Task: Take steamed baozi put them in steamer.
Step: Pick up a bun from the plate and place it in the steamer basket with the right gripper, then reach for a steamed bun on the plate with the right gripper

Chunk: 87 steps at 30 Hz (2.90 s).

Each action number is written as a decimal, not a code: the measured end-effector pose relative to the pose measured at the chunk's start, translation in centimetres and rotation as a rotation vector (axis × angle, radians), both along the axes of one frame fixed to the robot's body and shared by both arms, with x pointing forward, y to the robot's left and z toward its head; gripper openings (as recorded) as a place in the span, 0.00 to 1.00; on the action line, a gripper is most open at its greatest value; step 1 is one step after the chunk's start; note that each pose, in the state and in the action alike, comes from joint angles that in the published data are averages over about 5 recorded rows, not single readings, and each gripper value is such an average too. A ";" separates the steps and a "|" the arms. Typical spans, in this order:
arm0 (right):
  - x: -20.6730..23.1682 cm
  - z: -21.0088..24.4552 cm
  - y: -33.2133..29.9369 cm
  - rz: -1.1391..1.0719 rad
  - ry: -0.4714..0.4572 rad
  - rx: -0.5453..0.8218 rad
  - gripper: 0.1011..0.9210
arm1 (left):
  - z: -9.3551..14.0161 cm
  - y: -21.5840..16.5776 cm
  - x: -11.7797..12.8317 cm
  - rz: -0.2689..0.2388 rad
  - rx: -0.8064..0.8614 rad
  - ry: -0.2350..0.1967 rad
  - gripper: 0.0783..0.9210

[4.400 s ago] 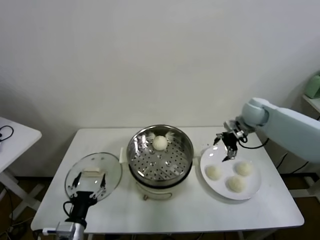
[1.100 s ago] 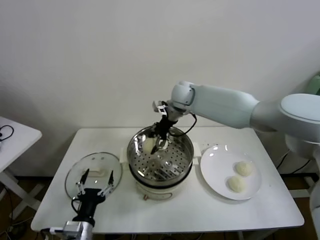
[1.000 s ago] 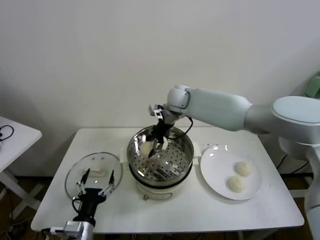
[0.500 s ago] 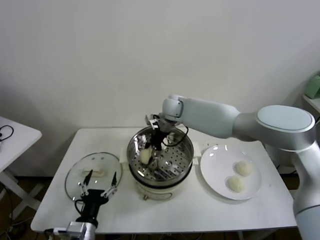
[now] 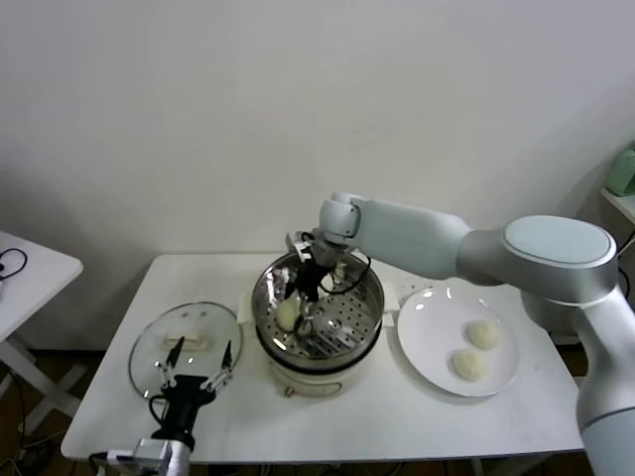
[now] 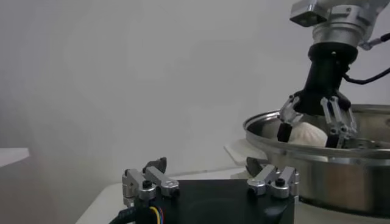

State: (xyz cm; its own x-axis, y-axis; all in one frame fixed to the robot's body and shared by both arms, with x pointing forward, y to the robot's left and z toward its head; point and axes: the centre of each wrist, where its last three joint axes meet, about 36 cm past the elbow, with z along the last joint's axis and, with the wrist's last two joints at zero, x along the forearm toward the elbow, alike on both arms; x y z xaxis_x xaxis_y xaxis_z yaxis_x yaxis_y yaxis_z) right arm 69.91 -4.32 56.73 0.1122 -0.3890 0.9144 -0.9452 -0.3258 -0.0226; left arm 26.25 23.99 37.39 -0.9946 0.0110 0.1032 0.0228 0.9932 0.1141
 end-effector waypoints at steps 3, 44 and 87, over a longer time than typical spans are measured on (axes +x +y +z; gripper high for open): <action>0.0 1.4 -0.7 0.019 -0.010 -0.005 0.88 | 0.0 0.0 0.0 0.000 0.002 0.001 0.88; -7.7 -2.5 -33.1 -0.039 -0.095 -0.277 0.88 | 0.3 1.1 0.8 0.034 0.026 0.009 0.88; -9.0 -11.8 -34.6 -0.068 -0.055 -0.333 0.88 | -0.3 1.5 0.4 0.057 0.027 0.026 0.88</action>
